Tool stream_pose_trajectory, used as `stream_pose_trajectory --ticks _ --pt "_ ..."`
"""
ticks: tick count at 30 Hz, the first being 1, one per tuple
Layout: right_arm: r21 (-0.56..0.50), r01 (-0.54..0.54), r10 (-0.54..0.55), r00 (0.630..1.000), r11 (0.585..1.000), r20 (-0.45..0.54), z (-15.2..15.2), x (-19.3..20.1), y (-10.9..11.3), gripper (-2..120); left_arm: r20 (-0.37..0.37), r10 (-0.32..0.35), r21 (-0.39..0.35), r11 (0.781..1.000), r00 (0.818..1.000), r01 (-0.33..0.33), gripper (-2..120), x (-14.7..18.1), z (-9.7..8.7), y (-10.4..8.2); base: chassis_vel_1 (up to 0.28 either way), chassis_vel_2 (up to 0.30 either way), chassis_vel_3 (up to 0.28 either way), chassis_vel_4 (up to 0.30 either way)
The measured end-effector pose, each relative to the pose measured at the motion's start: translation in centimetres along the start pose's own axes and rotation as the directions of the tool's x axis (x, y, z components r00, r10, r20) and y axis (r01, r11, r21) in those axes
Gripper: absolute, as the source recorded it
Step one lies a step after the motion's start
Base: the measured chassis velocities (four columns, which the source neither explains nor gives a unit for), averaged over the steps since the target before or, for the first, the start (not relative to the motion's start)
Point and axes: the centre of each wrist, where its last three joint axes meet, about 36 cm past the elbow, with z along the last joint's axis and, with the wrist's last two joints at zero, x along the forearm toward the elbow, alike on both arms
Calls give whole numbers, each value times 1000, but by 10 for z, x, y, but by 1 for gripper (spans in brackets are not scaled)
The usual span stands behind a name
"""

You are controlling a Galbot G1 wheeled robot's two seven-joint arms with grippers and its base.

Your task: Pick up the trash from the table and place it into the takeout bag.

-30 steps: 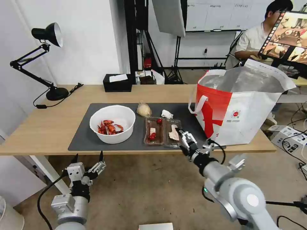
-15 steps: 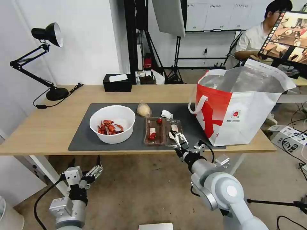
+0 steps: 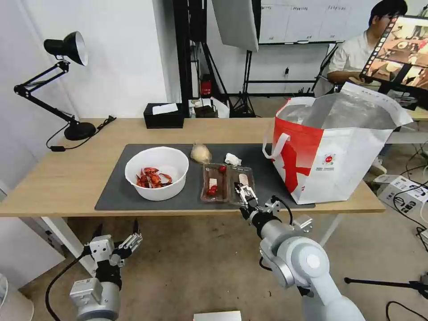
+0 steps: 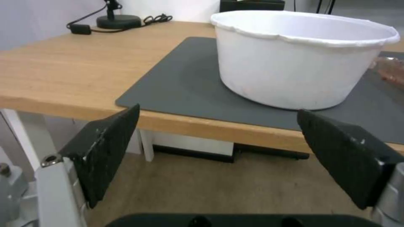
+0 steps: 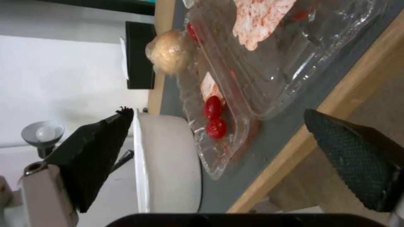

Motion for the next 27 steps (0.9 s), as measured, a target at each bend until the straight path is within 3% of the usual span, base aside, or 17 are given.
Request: stream_pose_trajectory --ticks 27 --pt "-20 -22 22 1000 1000 16 3 -25 0 100 6 3 -11 1000 1000 -3 100 -3 0 4 0 0 0 0"
